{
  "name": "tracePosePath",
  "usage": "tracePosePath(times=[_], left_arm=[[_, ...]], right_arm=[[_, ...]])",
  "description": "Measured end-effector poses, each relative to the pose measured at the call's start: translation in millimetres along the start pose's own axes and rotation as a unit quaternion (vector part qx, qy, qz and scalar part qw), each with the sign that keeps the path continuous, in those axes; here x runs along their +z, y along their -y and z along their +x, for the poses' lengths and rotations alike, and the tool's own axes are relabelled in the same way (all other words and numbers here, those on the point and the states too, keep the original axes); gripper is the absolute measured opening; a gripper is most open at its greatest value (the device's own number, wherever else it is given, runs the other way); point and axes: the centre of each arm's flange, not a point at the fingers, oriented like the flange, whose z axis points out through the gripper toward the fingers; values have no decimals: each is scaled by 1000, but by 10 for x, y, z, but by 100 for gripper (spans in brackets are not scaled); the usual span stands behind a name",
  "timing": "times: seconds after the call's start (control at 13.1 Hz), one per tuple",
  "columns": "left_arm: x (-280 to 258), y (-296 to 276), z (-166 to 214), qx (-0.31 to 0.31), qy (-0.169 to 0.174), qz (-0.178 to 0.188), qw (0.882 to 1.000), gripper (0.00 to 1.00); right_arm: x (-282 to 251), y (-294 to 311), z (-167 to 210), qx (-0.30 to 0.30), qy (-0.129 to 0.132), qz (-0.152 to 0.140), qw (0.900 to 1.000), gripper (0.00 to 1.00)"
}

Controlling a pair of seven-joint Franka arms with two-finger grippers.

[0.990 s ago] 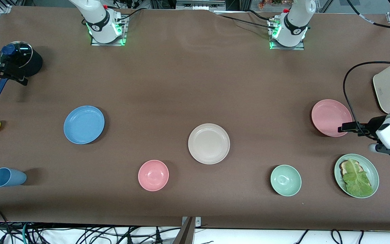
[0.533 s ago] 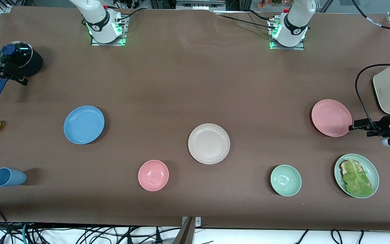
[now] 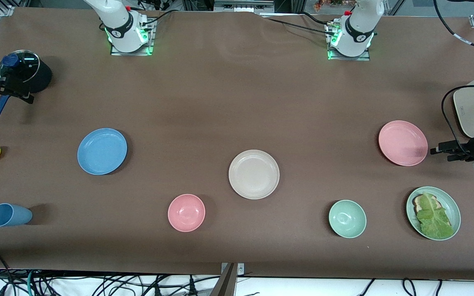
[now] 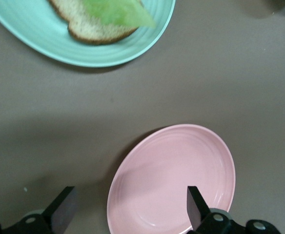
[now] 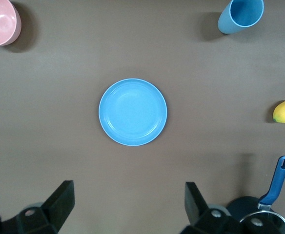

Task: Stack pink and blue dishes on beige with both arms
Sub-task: 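Move the left gripper down to the rim of the pink plate, then close the left gripper on the pink plate rim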

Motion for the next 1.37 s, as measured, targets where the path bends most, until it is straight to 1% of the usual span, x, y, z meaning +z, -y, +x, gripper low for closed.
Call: tracePosePath(times=[0.15, 0.38, 0.76, 0.99, 1.22, 1.37], left_arm=[[44, 127, -217, -20, 6, -6, 1000, 99], [37, 141, -560, -41, 6, -8, 999, 99], [313, 255, -940, -72, -23, -15, 997, 99], [376, 262, -958, -74, -32, -12, 997, 98], [522, 167, -819, -67, -42, -10, 997, 98], [643, 109, -732, -68, -50, -18, 996, 98]], right_arm=[[0, 0, 0, 0, 0, 0, 1000, 100], [2, 0, -1, 0, 0, 0, 1000, 100], [2, 0, -1, 0, 0, 0, 1000, 100], [2, 0, -1, 0, 0, 0, 1000, 100], [2, 0, -1, 0, 1, 0, 1000, 100], [2, 0, -1, 0, 1, 0, 1000, 100]])
